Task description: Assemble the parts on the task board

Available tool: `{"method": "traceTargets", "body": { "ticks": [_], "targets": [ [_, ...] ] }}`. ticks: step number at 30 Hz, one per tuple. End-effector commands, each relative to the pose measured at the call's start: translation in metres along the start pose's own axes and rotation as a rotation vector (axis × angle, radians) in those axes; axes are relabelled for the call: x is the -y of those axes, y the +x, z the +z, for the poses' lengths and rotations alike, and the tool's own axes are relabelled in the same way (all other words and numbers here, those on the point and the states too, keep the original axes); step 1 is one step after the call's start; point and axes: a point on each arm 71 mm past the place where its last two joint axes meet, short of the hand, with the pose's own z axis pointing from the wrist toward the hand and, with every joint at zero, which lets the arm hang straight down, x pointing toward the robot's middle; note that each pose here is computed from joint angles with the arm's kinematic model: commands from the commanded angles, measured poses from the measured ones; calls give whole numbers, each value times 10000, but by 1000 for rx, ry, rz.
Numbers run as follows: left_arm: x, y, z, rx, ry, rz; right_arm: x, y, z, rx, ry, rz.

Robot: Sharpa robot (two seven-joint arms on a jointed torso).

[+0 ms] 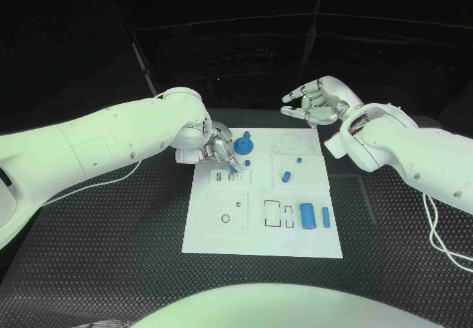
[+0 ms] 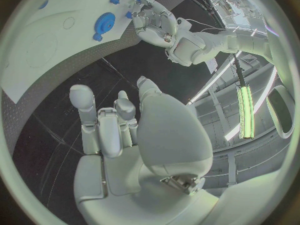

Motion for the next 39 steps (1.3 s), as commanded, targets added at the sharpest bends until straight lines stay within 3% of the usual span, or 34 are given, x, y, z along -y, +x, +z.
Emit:
{"method": "traceTargets", "body": {
  "ticks": [1, 19, 39],
  "targets": [
    [3, 12, -1, -32, -22, 51, -19, 4, 8, -5, -10, 0],
    [-18, 80, 52, -85, -56, 104, -23, 13, 14, -7, -11, 2],
    [23, 107, 74, -89, -56, 113, -25, 19, 18, -9, -11, 2]
  ]
}}
